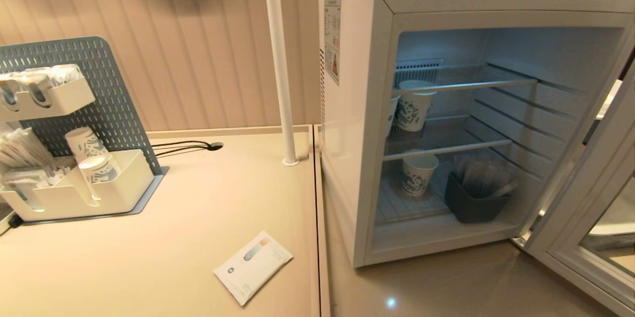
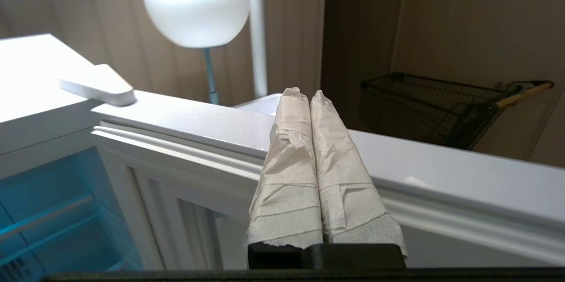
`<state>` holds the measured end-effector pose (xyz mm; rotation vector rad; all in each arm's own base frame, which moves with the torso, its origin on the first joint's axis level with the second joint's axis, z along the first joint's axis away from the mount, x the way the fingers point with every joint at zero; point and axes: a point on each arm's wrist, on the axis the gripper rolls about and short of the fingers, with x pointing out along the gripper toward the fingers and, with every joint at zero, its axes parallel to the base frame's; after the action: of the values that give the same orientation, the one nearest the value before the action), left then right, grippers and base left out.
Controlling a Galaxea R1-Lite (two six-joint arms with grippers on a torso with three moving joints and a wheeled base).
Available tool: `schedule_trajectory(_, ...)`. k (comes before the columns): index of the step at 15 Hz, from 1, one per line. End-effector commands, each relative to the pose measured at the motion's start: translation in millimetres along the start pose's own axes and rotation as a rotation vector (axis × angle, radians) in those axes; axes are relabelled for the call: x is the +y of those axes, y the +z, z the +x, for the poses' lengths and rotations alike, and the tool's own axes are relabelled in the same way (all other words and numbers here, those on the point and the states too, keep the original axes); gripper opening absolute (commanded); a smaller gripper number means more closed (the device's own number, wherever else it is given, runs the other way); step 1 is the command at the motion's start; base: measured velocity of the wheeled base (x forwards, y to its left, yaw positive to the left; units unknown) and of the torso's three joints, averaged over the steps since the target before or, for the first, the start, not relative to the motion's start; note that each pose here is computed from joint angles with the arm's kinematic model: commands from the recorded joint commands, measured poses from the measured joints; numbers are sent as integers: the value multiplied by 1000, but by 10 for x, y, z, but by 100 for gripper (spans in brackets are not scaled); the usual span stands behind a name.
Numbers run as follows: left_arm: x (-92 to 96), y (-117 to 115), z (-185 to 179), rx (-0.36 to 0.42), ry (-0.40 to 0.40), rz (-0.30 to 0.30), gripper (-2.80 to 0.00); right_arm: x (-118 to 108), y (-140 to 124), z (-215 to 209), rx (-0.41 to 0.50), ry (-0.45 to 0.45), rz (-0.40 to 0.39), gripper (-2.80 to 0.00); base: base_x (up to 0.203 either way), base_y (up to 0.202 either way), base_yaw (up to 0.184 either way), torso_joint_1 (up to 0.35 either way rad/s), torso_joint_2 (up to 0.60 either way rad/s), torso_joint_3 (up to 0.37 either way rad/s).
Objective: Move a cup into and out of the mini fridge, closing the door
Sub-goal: Close the freezer door
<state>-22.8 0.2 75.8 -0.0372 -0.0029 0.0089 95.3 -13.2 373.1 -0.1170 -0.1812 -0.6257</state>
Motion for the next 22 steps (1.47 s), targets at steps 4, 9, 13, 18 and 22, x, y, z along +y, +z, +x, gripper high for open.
schedule_trajectory(4, 0, 1, 1, 1, 0, -1, -280, 430, -166, 395, 75, 85, -23, -280, 0, 0, 0, 0, 0, 0)
schedule_trajectory(9, 0, 1, 1, 1, 0, -1, -280, 858, -113, 434, -18, 225, 65, -280, 0, 0, 0, 0, 0, 0)
schedule_trajectory(13, 0, 1, 1, 1, 0, -1, -280, 966, -148, 428, -44, 464, 45, -280, 0, 0, 0, 0, 0, 0)
schedule_trajectory(18, 0, 1, 1, 1, 0, -1, -280, 717, -20, 135, 74, 878, -51, -280, 0, 0, 0, 0, 0, 0)
schedule_trajectory(22, 0, 1, 1, 1, -1, 0, -280, 528, -31, -12, 111, 981, -59, -280, 0, 0, 0, 0, 0, 0)
